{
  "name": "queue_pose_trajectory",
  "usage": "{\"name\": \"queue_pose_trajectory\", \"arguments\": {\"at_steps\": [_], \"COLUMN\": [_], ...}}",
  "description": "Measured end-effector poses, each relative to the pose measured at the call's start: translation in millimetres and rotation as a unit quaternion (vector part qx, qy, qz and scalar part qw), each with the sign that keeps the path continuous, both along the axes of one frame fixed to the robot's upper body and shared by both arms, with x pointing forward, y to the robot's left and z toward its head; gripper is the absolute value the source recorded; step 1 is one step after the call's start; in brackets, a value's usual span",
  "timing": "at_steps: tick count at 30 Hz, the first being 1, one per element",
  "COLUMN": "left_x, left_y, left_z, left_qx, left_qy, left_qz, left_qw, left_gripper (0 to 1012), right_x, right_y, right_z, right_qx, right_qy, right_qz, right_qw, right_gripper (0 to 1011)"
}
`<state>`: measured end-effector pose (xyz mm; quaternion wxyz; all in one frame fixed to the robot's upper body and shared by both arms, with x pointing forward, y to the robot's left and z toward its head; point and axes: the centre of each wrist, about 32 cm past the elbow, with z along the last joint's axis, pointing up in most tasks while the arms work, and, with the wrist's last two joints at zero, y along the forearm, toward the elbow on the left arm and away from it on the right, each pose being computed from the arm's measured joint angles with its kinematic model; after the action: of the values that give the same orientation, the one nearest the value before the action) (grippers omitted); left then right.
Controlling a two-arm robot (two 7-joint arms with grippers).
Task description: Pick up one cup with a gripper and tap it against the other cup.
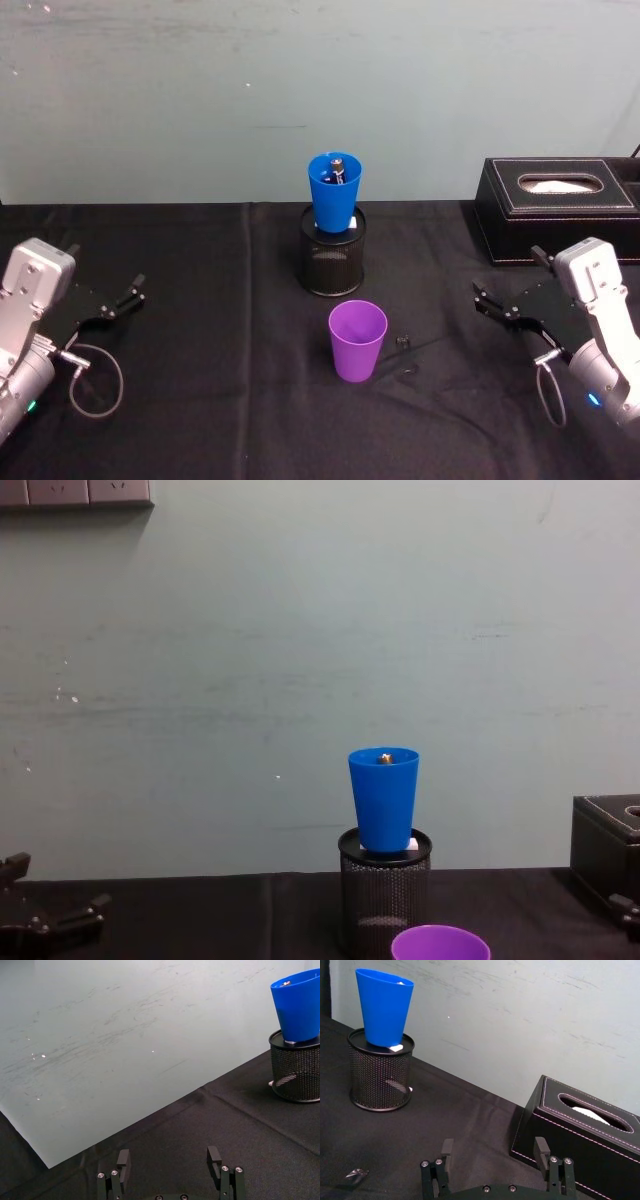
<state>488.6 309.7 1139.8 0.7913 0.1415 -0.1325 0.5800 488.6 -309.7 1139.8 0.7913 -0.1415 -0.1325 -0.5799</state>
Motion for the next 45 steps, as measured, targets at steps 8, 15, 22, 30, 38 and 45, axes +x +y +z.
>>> {"name": "queue_pose_trajectory", "arguments": {"at_steps": [8,15,22,30,38,45], "left_x": [0.0,0.0,0.0,0.0,0.0,0.0], "left_y": [0.0,0.0,0.0,0.0,0.0,0.0], "left_z": [0.0,0.0,0.0,-0.1,0.0,0.0], "left_qx": [0.000,0.000,0.000,0.000,0.000,0.000], "left_qy": [0.000,0.000,0.000,0.000,0.000,0.000], "left_qz": [0.000,0.000,0.000,0.000,0.000,0.000], "left_qw": [1.0000,1.0000,1.0000,1.0000,1.0000,1.0000], "left_gripper": [1000,1000,1000,1000,1000,1000], "right_x": [0.0,0.0,0.1,-11.3,-35.0,-47.9], "right_y": [0.0,0.0,-0.5,-4.6,-8.0,-3.6], "right_z": [0.0,0.0,2.3,18.0,5.4,-12.2], "right_qx": [0.000,0.000,0.001,0.027,0.089,0.114], "right_qy": [0.000,0.000,-0.003,-0.045,-0.008,0.039], "right_qz": [0.000,0.000,0.002,0.045,0.091,0.155], "right_qw": [1.0000,1.0000,1.0000,0.9976,0.9919,0.9805], "right_gripper": [1004,1004,1004,1004,1004,1004]}}
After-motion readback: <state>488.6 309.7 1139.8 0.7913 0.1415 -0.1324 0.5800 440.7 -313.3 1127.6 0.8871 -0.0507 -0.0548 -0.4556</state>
